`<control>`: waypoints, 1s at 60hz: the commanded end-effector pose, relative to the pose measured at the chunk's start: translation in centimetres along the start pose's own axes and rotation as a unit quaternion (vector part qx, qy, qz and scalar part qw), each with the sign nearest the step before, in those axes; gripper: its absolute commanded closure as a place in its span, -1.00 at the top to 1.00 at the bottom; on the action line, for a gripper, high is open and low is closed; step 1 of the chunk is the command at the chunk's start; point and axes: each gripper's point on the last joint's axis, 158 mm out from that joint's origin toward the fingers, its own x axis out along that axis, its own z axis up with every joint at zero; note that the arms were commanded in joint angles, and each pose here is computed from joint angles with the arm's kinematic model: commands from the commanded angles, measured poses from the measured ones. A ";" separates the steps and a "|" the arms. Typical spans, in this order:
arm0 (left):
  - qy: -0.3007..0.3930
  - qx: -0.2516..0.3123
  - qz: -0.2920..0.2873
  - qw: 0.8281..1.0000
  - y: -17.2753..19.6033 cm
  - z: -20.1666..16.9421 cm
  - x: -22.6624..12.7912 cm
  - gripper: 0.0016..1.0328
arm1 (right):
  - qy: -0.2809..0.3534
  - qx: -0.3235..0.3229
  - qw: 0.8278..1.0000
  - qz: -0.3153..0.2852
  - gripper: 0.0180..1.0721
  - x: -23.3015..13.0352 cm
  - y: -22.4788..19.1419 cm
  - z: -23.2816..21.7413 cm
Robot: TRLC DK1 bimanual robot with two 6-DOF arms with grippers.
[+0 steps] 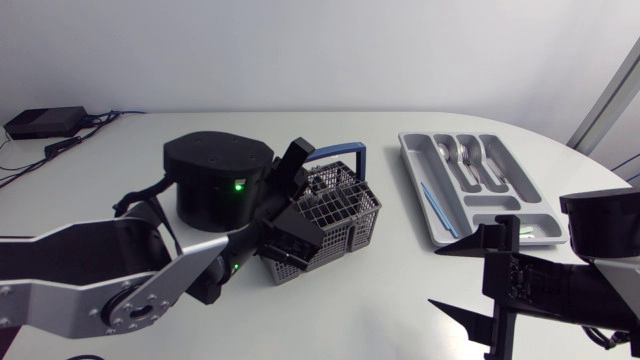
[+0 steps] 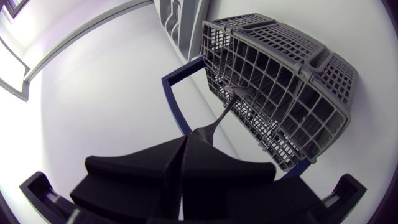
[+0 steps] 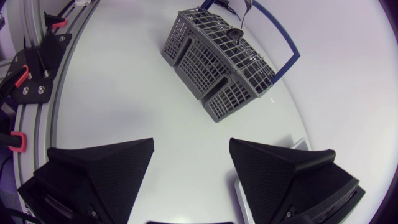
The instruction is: Unload the cutlery basket into the drawer organizer.
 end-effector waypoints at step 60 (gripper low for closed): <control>-0.031 -0.193 -0.072 0.978 3.3 1.0 -5.2 -0.74 | -0.108 0.061 0.989 -0.086 0.66 -2.1 -3.1 7.0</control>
